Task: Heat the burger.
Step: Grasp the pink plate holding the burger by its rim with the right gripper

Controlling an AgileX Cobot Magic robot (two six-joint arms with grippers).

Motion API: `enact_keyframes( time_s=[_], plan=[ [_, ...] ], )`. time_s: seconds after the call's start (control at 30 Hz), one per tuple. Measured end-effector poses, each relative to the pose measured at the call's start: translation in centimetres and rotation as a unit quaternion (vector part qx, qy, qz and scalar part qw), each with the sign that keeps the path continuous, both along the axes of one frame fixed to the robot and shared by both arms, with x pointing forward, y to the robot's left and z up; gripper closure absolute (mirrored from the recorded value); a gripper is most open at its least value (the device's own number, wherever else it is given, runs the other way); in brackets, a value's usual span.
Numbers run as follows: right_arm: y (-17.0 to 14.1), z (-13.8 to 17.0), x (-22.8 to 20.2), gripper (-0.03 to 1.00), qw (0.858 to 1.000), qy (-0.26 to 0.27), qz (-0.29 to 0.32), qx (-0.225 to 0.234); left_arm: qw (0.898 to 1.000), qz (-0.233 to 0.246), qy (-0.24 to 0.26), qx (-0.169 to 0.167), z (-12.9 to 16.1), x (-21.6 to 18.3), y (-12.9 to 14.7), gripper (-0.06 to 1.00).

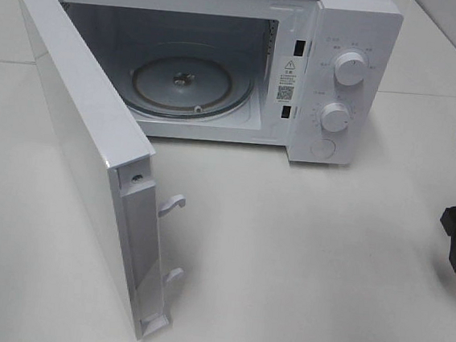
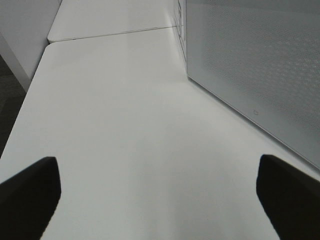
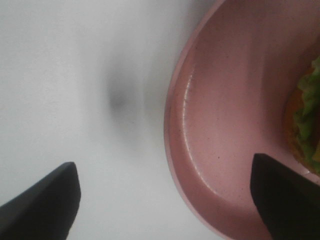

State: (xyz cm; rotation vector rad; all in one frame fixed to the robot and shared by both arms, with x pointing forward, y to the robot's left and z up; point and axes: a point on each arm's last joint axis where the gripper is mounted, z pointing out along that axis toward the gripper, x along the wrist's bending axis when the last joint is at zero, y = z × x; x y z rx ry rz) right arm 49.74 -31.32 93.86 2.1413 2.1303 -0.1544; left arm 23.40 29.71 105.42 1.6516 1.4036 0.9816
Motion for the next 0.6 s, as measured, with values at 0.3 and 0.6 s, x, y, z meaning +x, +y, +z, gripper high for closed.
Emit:
enact_keyframes(
  time_s=[0.3,0.6],
  plan=[
    [-0.2,-2.3,1.3,0.15,0.999,0.045,0.001,-0.001,1.0,0.0,0.0,0.0,0.0,0.0,0.0,-0.04],
    [-0.6,-3.5,2.2,0.16,0.999,0.042,-0.003,0.002,1.0,0.0,0.0,0.0,0.0,0.0,0.0,-0.04]
  ],
)
